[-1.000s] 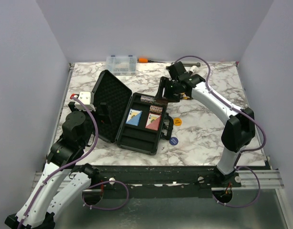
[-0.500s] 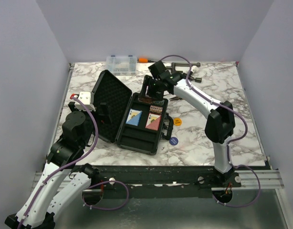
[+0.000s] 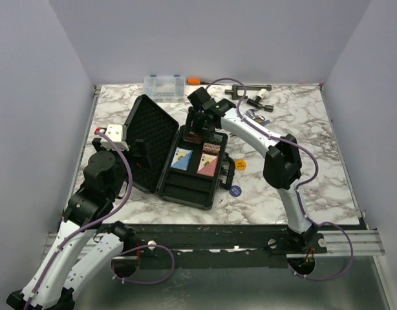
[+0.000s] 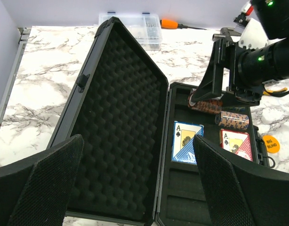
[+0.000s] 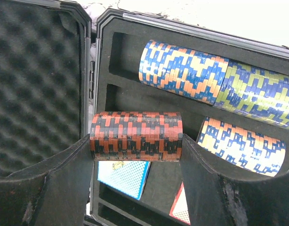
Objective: Pack up texas hold em set
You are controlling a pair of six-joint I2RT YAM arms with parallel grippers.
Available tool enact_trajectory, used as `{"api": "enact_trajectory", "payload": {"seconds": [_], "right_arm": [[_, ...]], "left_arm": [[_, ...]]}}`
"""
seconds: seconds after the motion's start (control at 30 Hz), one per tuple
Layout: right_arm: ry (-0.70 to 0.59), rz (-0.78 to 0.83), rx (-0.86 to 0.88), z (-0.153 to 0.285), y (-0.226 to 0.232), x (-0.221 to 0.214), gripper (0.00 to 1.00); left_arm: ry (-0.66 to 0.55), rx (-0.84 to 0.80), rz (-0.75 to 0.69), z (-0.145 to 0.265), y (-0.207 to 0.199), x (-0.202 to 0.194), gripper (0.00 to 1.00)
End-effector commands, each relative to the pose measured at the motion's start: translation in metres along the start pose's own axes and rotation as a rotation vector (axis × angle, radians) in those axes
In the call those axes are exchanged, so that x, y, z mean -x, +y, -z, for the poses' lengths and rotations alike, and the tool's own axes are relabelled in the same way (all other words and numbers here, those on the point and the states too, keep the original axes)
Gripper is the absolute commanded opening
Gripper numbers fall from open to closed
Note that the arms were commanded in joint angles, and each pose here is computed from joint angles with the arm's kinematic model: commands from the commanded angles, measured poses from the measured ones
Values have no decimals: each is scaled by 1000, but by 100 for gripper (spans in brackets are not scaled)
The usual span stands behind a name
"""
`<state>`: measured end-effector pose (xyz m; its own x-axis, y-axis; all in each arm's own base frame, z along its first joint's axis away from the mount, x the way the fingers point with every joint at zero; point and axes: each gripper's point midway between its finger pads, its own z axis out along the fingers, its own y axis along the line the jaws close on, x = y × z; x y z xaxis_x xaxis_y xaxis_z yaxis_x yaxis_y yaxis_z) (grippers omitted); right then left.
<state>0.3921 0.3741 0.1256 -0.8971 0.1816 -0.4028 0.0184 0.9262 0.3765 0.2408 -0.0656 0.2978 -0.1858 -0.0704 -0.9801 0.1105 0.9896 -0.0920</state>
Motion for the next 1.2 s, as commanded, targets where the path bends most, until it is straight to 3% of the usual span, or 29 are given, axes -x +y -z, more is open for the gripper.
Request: {"api": "enact_trajectory", "payload": {"seconds": [0.0,1.07,1.17], "right_arm": [[-39,-11,-24,-2,7,6,1],[-52,120,-334,-27,-42,-12,1],[-36,122,-309,-29,-38,-14,9]], "left_arm": [[16,-8,0,0,-1,-4,98],[27,-9,-2,-2,-1,-5,98],[25,-10,-2,-2,-1,-5,98]]}}
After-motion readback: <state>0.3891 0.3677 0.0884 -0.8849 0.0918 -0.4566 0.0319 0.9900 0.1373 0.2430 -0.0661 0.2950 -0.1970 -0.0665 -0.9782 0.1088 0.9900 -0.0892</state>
